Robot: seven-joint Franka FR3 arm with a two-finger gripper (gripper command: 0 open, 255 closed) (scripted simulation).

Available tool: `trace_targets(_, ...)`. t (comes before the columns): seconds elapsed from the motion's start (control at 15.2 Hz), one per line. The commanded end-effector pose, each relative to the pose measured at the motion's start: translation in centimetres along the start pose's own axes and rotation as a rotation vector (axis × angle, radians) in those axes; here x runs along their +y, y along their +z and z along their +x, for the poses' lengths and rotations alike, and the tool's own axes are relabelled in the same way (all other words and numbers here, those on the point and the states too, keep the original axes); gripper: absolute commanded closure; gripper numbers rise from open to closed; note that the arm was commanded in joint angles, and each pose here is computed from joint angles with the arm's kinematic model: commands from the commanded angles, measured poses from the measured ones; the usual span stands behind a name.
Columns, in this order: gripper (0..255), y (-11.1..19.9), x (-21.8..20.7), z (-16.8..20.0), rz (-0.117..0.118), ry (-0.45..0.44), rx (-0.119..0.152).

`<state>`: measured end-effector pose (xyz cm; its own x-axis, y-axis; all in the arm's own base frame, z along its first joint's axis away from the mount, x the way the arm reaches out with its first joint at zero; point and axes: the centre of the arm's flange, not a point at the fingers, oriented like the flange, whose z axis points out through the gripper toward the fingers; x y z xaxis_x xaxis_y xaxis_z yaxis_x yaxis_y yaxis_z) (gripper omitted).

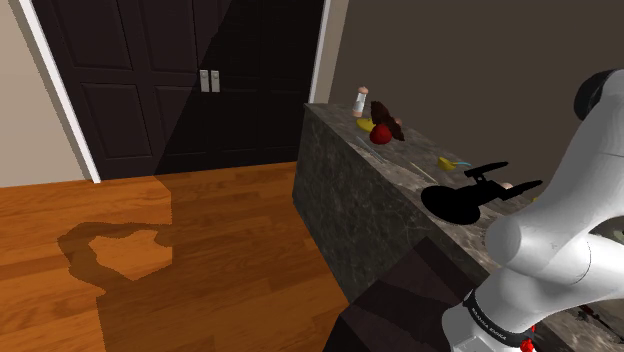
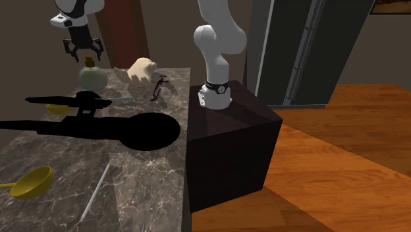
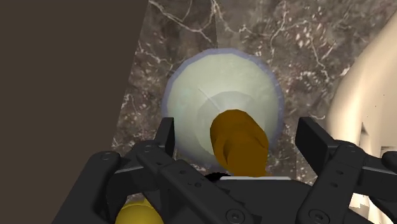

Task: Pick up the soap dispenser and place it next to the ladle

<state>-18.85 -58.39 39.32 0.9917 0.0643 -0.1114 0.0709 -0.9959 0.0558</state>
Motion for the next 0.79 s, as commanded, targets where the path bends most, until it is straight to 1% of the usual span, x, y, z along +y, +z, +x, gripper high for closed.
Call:
trace_targets(0.0, 0, 0.0, -0.1, 0.1, 0.000, 0.000, 0.000)
trace_targets(0.26, 0, -5.0, -0.1, 0.1, 0.000, 0.000, 0.000)
trace_targets(0.73, 0, -5.0, -0.1, 0.1, 0.000, 0.000, 0.000)
